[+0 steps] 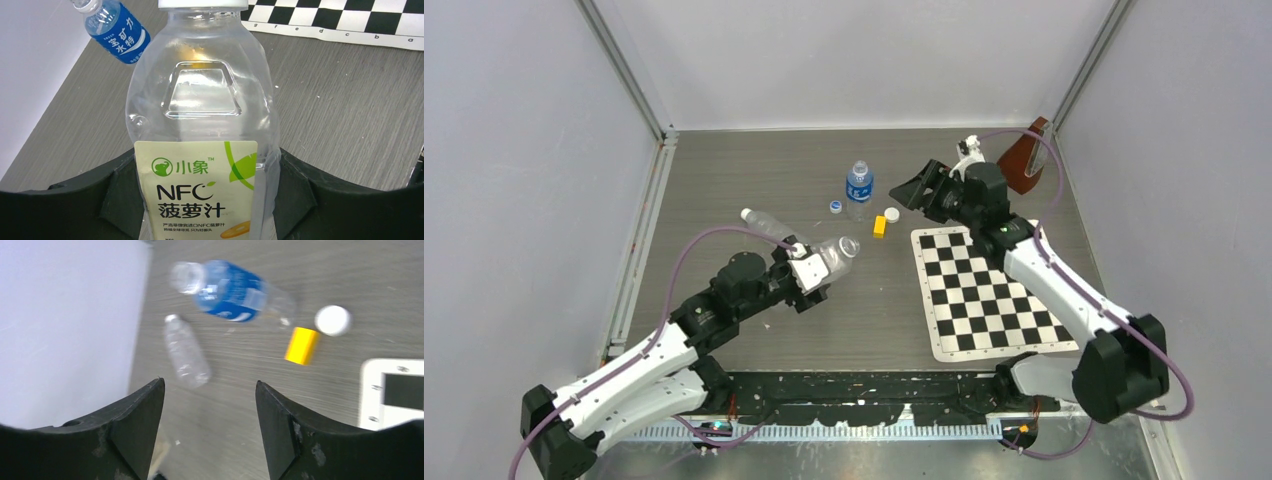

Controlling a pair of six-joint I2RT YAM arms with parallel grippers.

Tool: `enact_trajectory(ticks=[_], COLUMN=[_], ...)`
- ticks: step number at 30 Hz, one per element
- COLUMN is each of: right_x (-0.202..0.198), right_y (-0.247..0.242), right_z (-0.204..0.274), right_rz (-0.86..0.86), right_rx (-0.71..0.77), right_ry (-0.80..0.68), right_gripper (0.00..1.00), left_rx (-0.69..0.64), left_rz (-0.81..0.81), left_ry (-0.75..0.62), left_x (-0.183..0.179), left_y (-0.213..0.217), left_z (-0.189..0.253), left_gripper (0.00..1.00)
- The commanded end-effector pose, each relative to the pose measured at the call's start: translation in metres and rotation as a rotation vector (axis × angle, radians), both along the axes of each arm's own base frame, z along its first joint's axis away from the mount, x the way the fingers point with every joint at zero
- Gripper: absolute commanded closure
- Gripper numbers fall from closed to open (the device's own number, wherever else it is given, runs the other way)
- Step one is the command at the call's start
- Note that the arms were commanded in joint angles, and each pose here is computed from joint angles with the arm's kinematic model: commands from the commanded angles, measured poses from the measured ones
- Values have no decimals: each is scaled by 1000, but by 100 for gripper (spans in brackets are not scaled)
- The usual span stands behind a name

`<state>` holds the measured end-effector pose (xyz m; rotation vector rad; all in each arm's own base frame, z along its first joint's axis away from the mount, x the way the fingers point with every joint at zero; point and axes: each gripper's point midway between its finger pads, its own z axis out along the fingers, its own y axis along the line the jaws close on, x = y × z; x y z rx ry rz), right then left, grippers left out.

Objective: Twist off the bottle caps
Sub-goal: Place the bottle cap at the center of the board, then place the plastic bottle at the center of the board.

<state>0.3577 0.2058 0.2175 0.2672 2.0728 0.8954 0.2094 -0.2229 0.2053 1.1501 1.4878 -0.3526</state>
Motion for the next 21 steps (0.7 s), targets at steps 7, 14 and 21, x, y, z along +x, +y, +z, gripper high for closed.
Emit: enact_trajectory(ticks=[7,14,21], right_x=[-87,-120,-119], right_y=[59,97,107], right_z=[88,72,58], right_rz=[415,565,571], right_rx=[149,67,39], right_ry=[-269,-280,-254], right_gripper=[18,17,21], left_rx=[-80,-82,-84], left_rz=[29,25,23], left_ry=[-37,-28,-31], left_x=[14,15,14], left_y=[-12,-15,-14], left_z=[18,17,18], left_gripper=[97,97,97])
